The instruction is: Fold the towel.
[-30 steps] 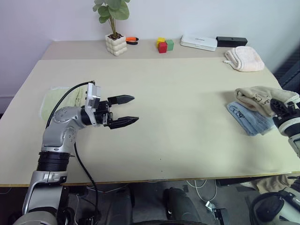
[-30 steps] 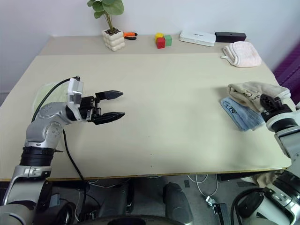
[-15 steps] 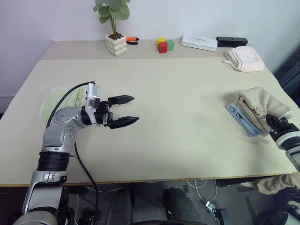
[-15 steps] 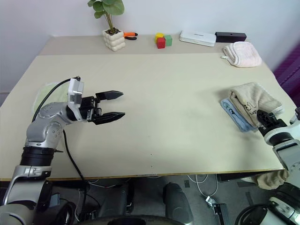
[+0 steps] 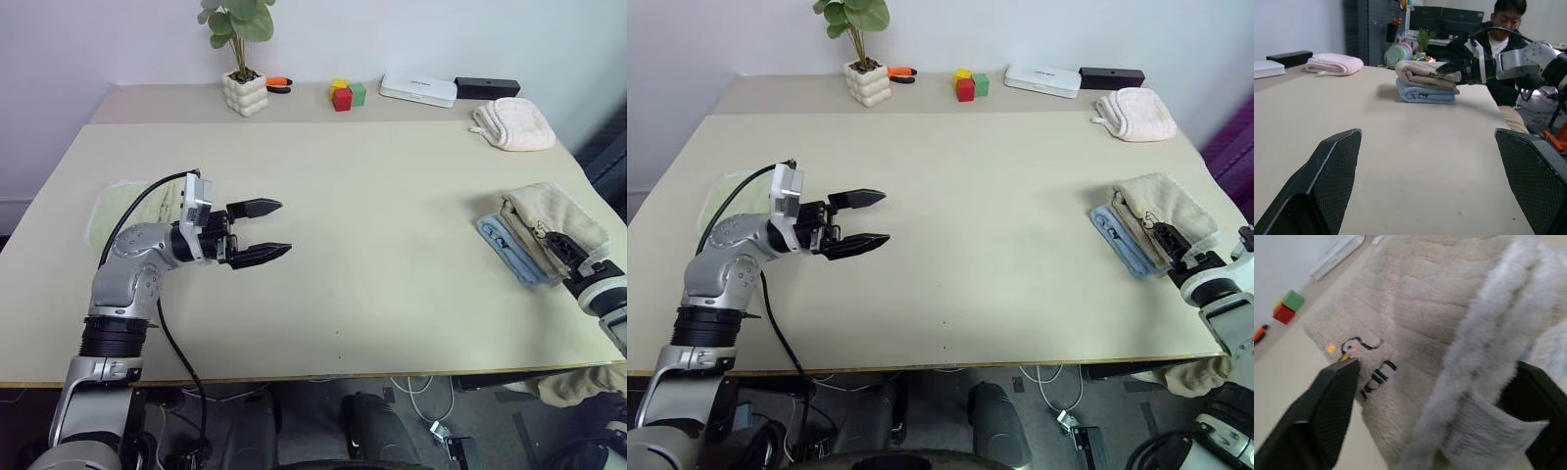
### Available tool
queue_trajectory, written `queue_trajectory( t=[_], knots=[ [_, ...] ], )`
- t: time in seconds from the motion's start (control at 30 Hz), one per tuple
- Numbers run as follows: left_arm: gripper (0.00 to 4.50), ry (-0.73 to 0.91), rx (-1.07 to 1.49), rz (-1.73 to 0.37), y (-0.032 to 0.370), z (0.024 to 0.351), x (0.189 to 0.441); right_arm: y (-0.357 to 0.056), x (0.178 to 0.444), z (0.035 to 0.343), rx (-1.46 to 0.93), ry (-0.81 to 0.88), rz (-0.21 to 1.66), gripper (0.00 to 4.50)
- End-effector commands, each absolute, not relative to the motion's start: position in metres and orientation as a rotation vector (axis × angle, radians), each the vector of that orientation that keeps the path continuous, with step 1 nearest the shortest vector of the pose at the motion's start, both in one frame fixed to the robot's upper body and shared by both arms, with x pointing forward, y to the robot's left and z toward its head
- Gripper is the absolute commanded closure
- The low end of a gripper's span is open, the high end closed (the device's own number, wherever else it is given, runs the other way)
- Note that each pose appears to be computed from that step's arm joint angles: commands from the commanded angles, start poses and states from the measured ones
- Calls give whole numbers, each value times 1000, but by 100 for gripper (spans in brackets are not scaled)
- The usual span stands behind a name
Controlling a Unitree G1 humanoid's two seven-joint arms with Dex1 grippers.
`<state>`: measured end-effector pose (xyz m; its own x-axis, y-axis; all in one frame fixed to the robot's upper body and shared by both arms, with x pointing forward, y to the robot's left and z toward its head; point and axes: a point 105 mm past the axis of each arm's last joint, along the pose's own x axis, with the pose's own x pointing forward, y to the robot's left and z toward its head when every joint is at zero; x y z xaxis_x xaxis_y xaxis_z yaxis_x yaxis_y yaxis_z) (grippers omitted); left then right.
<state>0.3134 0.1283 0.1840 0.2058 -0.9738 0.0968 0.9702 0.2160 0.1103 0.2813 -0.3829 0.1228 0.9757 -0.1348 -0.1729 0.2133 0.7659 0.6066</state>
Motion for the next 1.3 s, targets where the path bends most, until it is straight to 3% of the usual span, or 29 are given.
queue_trajectory(
  t=[0.03, 0.3, 0.47, 0.57, 0.7, 0.93, 1.3],
  knots=[
    [0, -201, 53, -1377, 121, 194, 313, -396, 273, 146, 601, 47, -214, 7],
    [0, -220, 42, -1421, 107, 194, 323, -413, 251, 162, 516, -5, -288, 7],
    [0, -242, 40, -1438, 102, 195, 329, -419, 247, 196, 428, -131, -320, 7],
    [0, -256, 40, -1444, 96, 196, 332, -394, 258, 222, 334, -184, -200, 7],
    [0, -270, 55, -1436, 96, 196, 334, -316, 274, 252, 158, -224, 118, 7],
    [0, -253, 85, -1392, 106, 188, 331, -223, 275, 243, -66, -205, 534, 7],
    [0, -222, 96, -1214, 131, 176, 312, -191, 304, 233, -152, -187, 729, 7]
  ],
)
